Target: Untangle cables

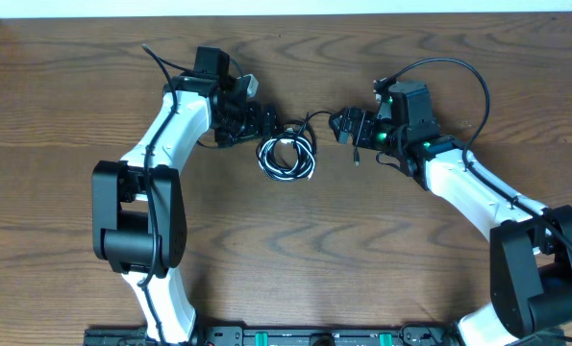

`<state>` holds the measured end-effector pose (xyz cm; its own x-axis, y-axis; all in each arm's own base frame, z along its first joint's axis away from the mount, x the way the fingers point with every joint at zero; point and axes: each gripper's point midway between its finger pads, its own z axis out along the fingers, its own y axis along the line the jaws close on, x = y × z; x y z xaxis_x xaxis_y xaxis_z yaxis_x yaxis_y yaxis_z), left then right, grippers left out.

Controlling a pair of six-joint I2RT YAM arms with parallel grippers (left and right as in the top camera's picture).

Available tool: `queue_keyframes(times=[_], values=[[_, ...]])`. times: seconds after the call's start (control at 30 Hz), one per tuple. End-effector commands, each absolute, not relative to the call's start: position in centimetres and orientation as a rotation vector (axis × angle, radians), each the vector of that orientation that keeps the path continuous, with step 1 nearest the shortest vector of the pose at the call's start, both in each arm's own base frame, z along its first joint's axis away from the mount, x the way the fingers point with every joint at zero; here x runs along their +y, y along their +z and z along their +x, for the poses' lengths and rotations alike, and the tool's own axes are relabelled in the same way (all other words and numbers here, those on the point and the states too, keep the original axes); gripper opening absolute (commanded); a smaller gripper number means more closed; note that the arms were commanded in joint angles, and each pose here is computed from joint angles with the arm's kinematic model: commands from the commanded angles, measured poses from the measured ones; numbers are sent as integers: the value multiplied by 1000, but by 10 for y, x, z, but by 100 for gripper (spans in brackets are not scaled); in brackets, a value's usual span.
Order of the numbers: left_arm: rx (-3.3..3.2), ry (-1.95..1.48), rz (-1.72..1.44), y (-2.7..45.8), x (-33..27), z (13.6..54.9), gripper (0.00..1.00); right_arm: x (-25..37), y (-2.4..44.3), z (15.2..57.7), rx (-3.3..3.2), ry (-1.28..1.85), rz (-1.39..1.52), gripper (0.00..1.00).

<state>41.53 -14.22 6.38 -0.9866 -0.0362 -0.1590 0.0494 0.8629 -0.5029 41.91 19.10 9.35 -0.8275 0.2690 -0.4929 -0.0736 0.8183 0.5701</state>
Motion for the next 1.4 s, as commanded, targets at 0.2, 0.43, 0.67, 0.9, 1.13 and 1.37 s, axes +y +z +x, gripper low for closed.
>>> queue_keyframes(times=[0.2,0.43,0.67,0.9,1.13,1.37], values=[[2876,-799,9,63,-144,414,92,191,100,420,2412,798,137,99],[2876,-799,9,63,-144,414,92,191,101,420,2412,798,137,99],[2879,-773,5,62,-141,415,92,191,100,420,2412,798,137,99],[2881,-761,3,61,-140,415,92,191,101,420,2412,798,137,99],[2881,-762,4,61,-140,415,92,191,101,420,2412,798,137,99],[2881,-762,4,61,-140,415,92,191,101,420,2412,799,137,99]])
